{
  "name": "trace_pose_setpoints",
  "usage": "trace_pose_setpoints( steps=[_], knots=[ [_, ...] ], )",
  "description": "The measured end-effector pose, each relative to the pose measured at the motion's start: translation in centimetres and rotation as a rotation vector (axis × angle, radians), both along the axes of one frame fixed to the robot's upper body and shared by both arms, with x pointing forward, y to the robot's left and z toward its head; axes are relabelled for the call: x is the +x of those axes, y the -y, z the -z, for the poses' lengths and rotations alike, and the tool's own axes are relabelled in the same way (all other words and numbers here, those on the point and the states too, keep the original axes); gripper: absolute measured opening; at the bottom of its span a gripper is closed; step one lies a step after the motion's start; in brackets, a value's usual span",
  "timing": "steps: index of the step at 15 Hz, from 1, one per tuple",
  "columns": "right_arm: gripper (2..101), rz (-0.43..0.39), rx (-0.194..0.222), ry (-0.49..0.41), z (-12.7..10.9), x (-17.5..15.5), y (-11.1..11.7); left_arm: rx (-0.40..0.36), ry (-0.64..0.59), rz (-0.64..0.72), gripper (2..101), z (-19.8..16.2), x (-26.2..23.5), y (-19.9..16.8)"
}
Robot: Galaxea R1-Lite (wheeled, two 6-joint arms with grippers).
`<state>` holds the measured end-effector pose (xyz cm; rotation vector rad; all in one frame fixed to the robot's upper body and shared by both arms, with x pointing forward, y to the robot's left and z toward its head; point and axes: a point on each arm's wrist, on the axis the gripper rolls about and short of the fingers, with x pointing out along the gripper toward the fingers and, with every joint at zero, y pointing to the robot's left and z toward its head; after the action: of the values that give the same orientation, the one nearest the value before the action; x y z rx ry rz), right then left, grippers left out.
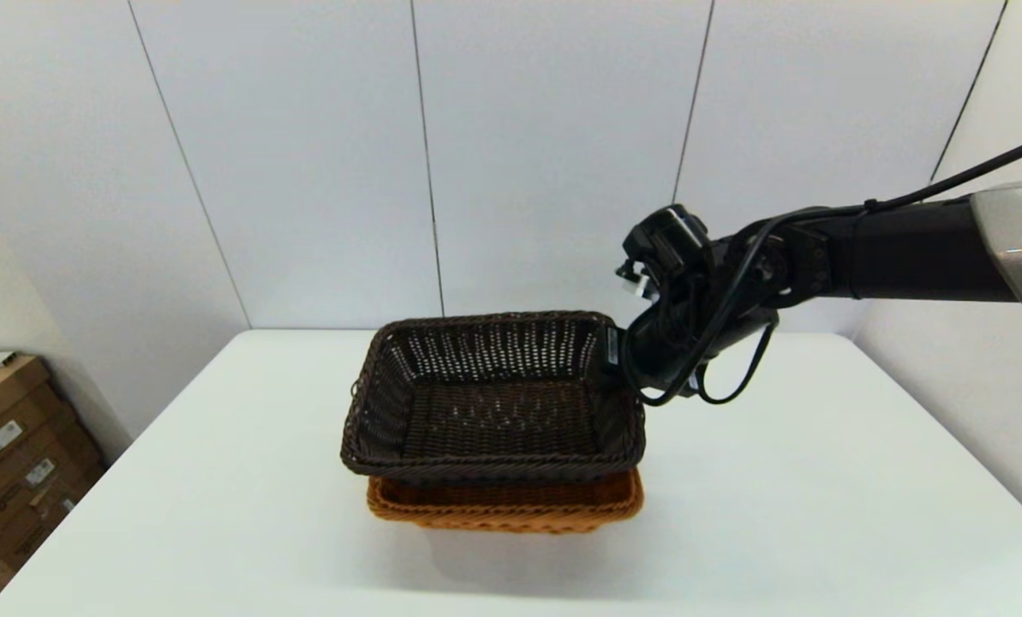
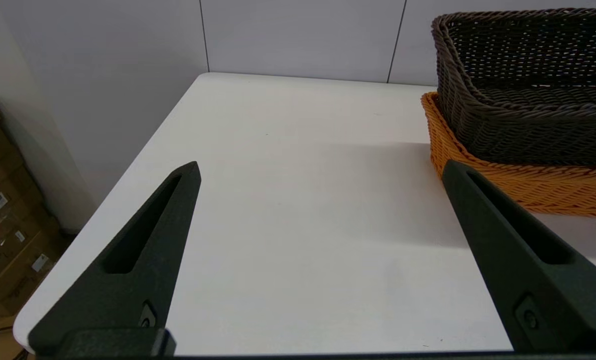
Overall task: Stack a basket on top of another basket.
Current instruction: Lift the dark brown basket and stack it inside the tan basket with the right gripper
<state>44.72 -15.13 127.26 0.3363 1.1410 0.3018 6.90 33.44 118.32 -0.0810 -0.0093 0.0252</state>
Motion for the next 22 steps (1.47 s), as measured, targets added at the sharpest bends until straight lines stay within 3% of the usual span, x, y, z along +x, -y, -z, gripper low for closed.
trace_pose_setpoints(
  steps=[22],
  knots=[
    [14.4, 0.016, -0.022, -0.064, 1.9, 0.0, 0.7, -0.001, 0.0, 0.0, 97.8, 0.0, 0.0, 0.0]
  ],
)
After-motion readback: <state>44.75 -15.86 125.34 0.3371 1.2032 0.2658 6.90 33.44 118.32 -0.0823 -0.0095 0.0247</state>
